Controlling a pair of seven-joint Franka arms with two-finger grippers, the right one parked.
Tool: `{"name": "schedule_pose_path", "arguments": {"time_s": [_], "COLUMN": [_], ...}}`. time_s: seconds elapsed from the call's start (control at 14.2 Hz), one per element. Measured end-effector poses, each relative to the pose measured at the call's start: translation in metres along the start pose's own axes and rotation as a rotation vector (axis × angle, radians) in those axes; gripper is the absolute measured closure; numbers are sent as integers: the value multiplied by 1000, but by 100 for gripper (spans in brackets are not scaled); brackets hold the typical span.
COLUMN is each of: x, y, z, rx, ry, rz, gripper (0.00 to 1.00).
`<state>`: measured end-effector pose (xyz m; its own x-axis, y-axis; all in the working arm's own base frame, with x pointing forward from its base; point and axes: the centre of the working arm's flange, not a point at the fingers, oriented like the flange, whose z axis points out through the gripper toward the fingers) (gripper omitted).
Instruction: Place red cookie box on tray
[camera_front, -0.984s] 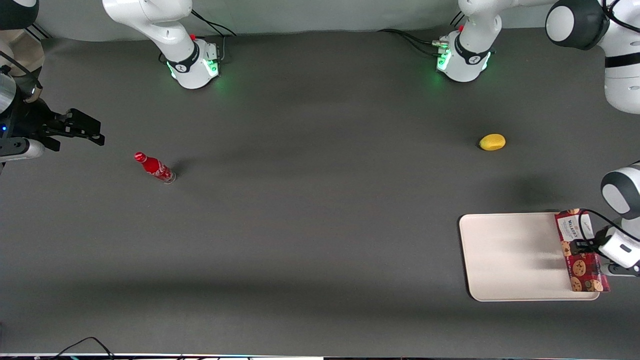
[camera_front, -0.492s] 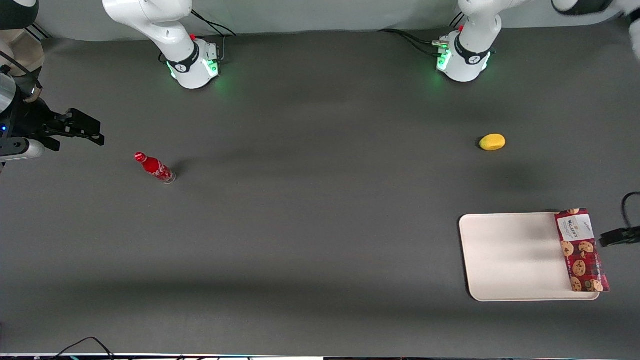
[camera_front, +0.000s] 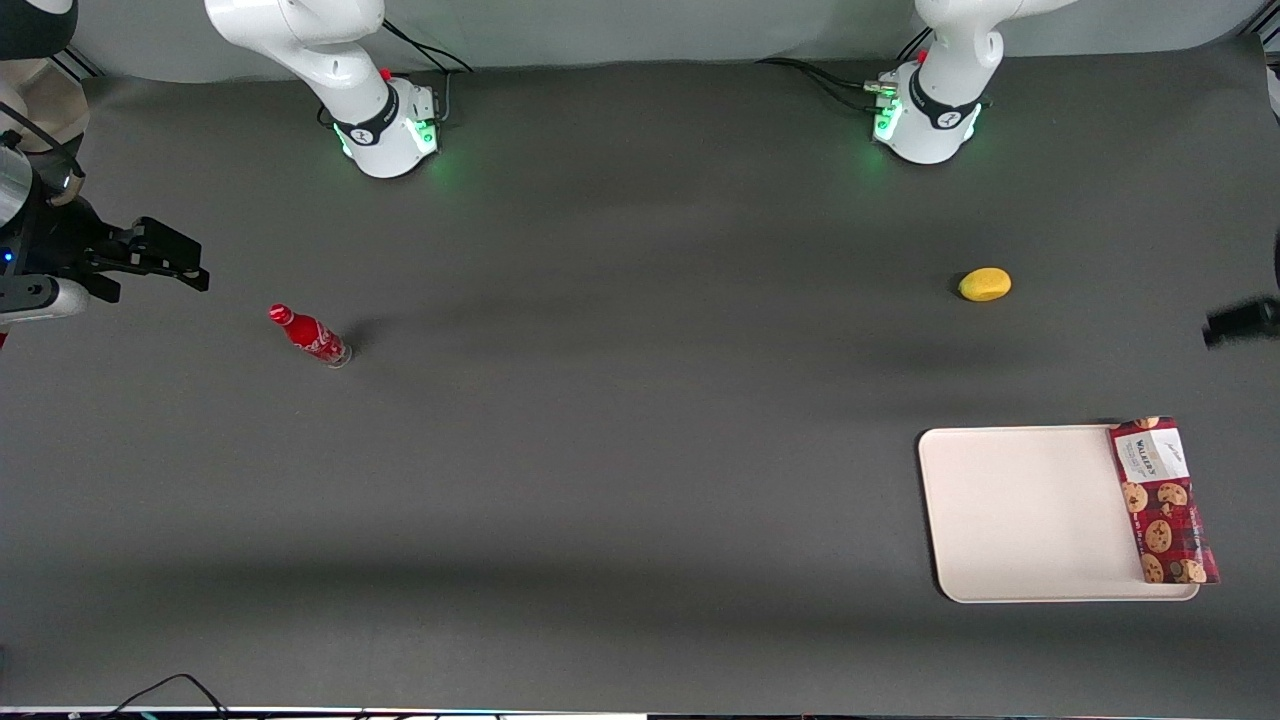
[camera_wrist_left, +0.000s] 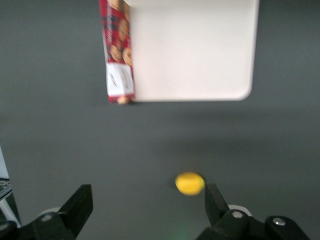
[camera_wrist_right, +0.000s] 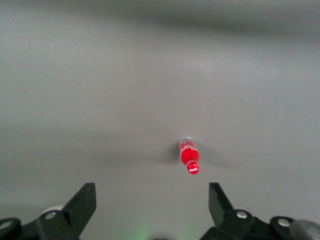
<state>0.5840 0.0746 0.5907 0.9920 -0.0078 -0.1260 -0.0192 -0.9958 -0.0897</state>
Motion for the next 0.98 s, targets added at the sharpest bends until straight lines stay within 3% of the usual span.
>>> {"name": "schedule_pose_path", "arguments": {"time_s": [0.21, 0.49, 0.7, 0.98], "x": [-38, -63, -79, -84], "y": [44, 81, 86, 94], "z": [-16, -14, -18, -28], "rx": [-9, -7, -40, -44], "ry": [-2, -34, -27, -5], "rz": [17, 35, 38, 48], "gripper": [0, 0, 0, 0]}}
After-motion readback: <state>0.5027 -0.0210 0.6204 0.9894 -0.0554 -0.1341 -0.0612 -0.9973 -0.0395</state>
